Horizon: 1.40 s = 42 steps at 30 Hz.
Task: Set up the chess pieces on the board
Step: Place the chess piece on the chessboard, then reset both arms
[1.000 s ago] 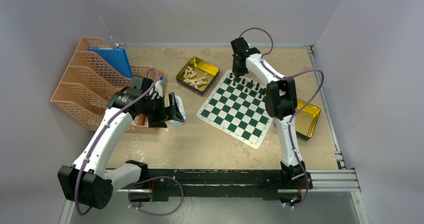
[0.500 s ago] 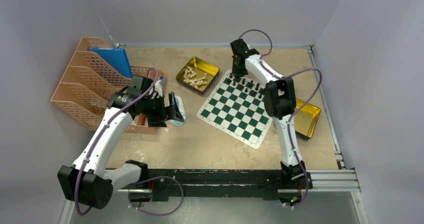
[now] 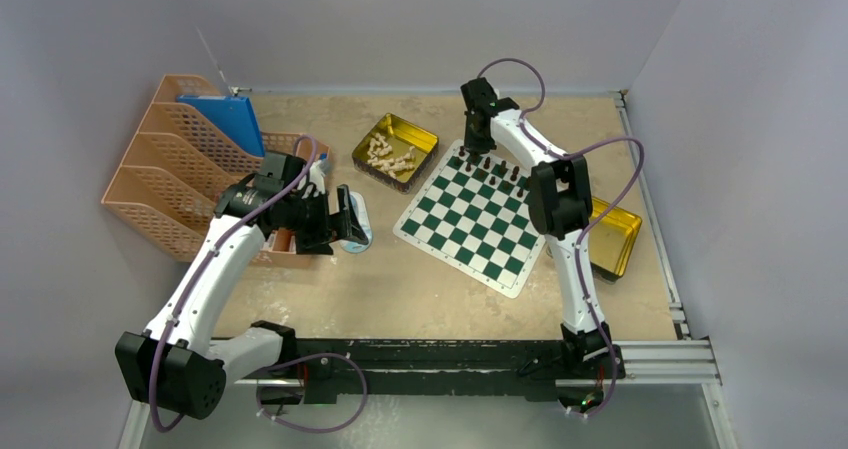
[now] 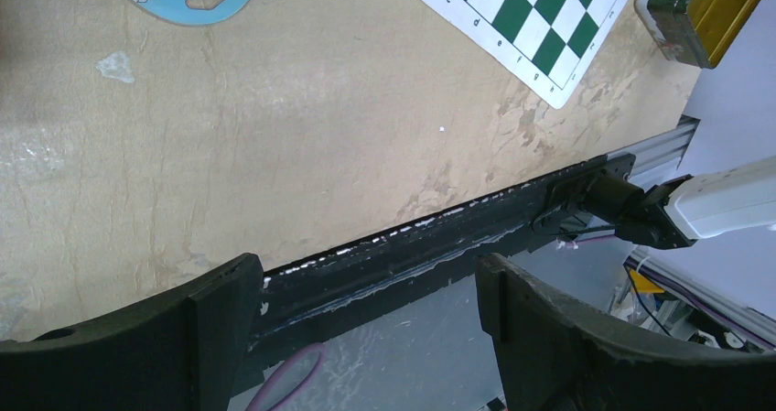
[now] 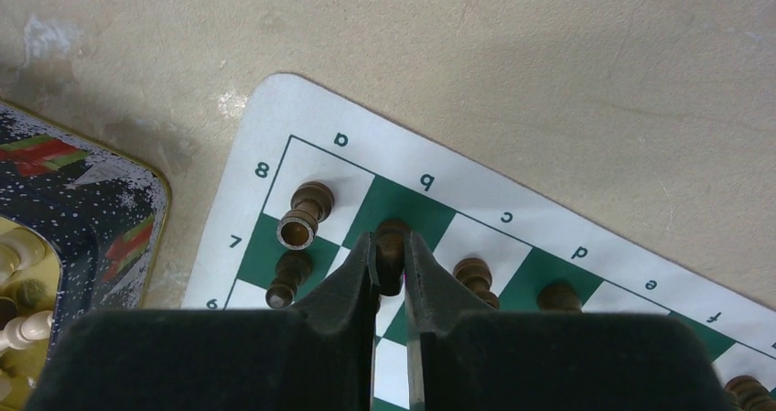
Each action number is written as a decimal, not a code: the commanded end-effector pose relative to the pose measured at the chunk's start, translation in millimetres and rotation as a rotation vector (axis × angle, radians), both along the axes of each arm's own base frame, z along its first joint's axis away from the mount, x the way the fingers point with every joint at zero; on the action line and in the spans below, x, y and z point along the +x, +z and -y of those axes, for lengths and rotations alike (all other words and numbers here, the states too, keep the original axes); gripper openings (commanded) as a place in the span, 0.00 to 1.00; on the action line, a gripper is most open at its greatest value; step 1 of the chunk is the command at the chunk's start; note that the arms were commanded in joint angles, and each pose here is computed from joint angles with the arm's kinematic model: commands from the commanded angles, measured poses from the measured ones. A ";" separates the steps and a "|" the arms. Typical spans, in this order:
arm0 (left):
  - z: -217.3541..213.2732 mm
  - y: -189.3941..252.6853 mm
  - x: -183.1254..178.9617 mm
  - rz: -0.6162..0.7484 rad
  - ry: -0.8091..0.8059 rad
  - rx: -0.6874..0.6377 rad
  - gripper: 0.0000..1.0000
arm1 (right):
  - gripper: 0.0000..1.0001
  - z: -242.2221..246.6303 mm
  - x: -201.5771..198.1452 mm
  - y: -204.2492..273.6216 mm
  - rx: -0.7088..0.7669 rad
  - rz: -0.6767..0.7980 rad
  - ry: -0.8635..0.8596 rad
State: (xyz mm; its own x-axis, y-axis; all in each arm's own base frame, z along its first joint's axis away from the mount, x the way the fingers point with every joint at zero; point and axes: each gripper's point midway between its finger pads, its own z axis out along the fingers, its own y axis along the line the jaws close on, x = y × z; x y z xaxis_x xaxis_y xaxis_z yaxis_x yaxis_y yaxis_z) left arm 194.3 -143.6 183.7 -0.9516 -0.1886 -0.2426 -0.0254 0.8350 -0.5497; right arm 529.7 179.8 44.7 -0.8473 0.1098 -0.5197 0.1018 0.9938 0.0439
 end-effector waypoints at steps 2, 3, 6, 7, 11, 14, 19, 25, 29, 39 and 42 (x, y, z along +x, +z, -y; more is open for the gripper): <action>4.2 16.5 8.0 0.055 -0.011 -0.020 0.87 | 0.18 6.7 4.6 4.7 -0.022 0.015 0.000; 4.3 16.9 8.3 0.056 -0.012 -0.021 0.87 | 0.21 6.5 4.5 5.0 -0.022 0.013 0.001; 4.5 18.0 9.1 0.059 -0.011 -0.021 0.87 | 0.32 2.5 6.7 15.4 -0.003 0.025 0.009; 4.5 18.9 9.7 0.062 -0.010 -0.021 0.87 | 0.36 1.7 7.9 20.6 0.000 0.033 0.015; 4.2 22.7 13.6 0.077 -0.006 -0.017 0.87 | 0.47 -1.3 11.1 47.7 0.017 0.069 0.029; 5.1 29.6 17.2 0.089 -0.003 -0.021 0.87 | 0.54 -0.9 8.6 66.3 0.024 0.088 0.035; 8.7 60.5 28.3 0.166 0.016 -0.052 0.87 | 0.64 2.7 -7.2 99.0 0.041 0.101 0.043; 16.3 96.5 38.1 0.256 0.007 -0.109 0.87 | 0.76 9.0 -51.1 143.5 0.077 0.120 0.105; 22.3 103.2 36.5 0.250 0.001 -0.152 0.87 | 0.87 12.1 -97.9 167.6 0.124 0.125 0.137; 19.9 131.4 52.9 0.292 0.038 -0.131 0.87 | 0.99 10.3 -187.3 221.3 0.354 0.249 0.185; 25.5 138.6 42.7 0.309 -0.006 -0.177 0.87 | 0.99 5.1 -210.1 233.2 0.439 0.281 0.215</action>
State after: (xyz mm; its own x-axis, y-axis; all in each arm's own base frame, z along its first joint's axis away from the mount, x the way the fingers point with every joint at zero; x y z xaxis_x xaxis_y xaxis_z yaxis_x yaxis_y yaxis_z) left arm 247.5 -163.0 301.3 -0.8502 -0.2524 -0.4619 0.1182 0.7636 -0.6348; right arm 342.0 157.0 253.8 -0.7367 0.1554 -0.6581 -0.0933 0.9406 0.3265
